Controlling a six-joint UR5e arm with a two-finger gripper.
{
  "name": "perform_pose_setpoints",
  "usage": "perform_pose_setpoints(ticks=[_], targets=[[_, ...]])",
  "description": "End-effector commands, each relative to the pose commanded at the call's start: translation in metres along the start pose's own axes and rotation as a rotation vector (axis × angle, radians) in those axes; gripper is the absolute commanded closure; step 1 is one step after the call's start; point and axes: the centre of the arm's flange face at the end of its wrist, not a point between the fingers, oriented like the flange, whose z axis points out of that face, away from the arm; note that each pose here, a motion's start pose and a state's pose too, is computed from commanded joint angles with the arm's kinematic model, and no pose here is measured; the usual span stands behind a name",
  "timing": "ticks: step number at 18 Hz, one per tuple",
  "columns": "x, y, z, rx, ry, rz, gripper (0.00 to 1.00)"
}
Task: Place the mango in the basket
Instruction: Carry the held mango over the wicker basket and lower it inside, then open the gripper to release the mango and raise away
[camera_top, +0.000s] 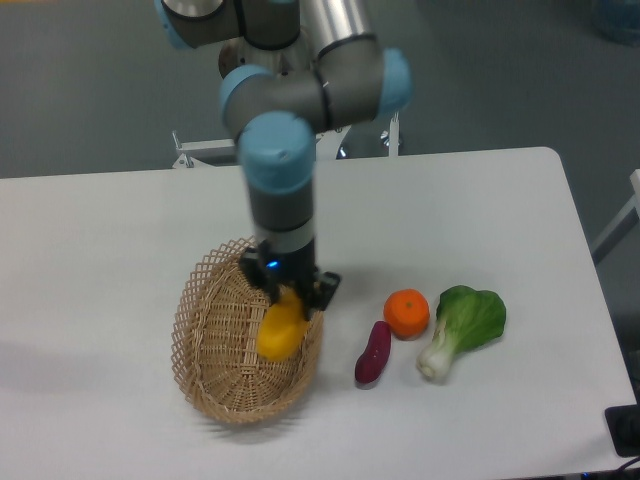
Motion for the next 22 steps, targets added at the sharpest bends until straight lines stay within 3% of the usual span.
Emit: perform_pose_setpoints(ticks=[11,14,15,17,18,22], targets=[[0.029,-0.019,0.017,-0.003,0.007,0.059,0.51],[0.028,-0.02,0.023,-0.01,0.013,0.061,0.46],[0.029,-0.019,0.024,-0.013,0.014,0.061,0.37],[0.027,-0.021,0.019,-0.005,0.008,0.062,0.06],[0.026,-0.023,0.013,0.007,0.001,0.059,0.01],[0.022,-0.023,-0.001,0.026,-0.015,0.07,0.0]])
